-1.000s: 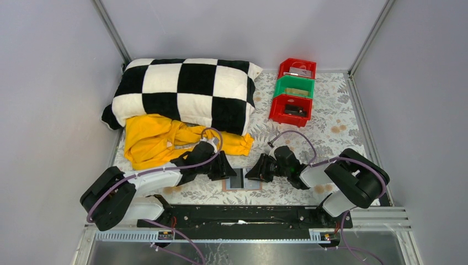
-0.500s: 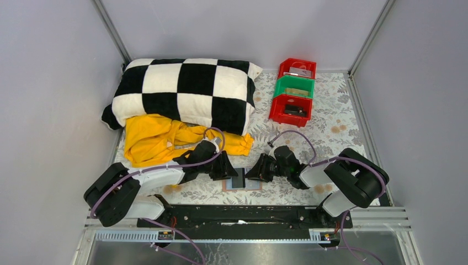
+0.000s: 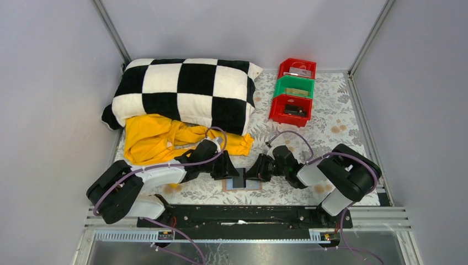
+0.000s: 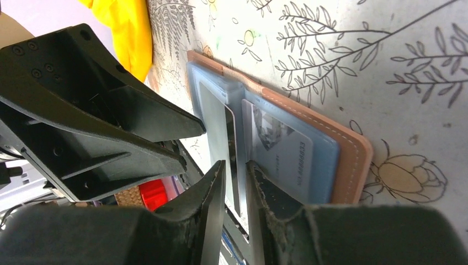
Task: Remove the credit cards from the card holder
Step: Remove the credit card from the card holder.
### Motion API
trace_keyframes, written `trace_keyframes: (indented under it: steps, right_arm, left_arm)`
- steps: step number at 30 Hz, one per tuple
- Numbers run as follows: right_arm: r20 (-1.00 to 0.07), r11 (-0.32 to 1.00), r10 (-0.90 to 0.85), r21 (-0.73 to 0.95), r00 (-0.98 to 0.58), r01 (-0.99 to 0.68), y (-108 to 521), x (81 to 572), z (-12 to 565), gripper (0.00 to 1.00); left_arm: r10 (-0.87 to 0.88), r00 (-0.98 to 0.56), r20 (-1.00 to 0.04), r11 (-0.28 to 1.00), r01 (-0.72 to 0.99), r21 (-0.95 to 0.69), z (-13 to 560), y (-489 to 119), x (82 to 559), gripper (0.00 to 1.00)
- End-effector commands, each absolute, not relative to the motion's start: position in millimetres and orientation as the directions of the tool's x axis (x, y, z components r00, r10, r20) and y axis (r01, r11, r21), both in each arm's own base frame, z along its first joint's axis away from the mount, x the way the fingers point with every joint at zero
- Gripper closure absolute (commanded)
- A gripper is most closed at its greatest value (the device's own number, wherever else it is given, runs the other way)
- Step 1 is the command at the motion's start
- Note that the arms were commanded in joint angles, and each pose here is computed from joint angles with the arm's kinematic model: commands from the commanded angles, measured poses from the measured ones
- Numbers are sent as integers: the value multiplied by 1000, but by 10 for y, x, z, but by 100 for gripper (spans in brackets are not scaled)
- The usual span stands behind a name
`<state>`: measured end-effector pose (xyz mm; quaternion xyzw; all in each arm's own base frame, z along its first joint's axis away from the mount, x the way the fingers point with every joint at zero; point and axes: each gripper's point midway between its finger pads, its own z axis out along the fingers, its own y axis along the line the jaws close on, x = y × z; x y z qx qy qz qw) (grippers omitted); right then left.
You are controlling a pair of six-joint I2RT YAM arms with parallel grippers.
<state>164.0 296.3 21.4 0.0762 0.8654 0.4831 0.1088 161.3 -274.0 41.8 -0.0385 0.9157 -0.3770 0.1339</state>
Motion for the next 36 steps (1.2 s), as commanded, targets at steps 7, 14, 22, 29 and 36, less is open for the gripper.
trace_keyframes:
  steps: [7,14,22,29,36]
  right_arm:
    - [-110,437,232,899,-966,3,3078,1646,373,96]
    - [-144,493,276,870,-950,12,2838,1705,330,100]
    - [-194,584,225,811,-955,-27,2616,1686,294,100]
    - [-373,692,209,710,-904,-133,2300,1877,687,100]
    - [-564,823,173,532,-807,-196,1966,2187,1279,100]
  left_arm:
    - [-158,-960,-230,716,49,-697,397,-2779,1647,52]
    - [-160,-961,-224,734,36,-679,341,-2721,1617,52]
    - [-165,-961,-222,744,27,-667,303,-2672,1608,52]
    - [-171,-955,-241,739,38,-673,386,-2670,1638,52]
    - [-164,-943,-290,731,81,-678,642,-2705,1720,52]
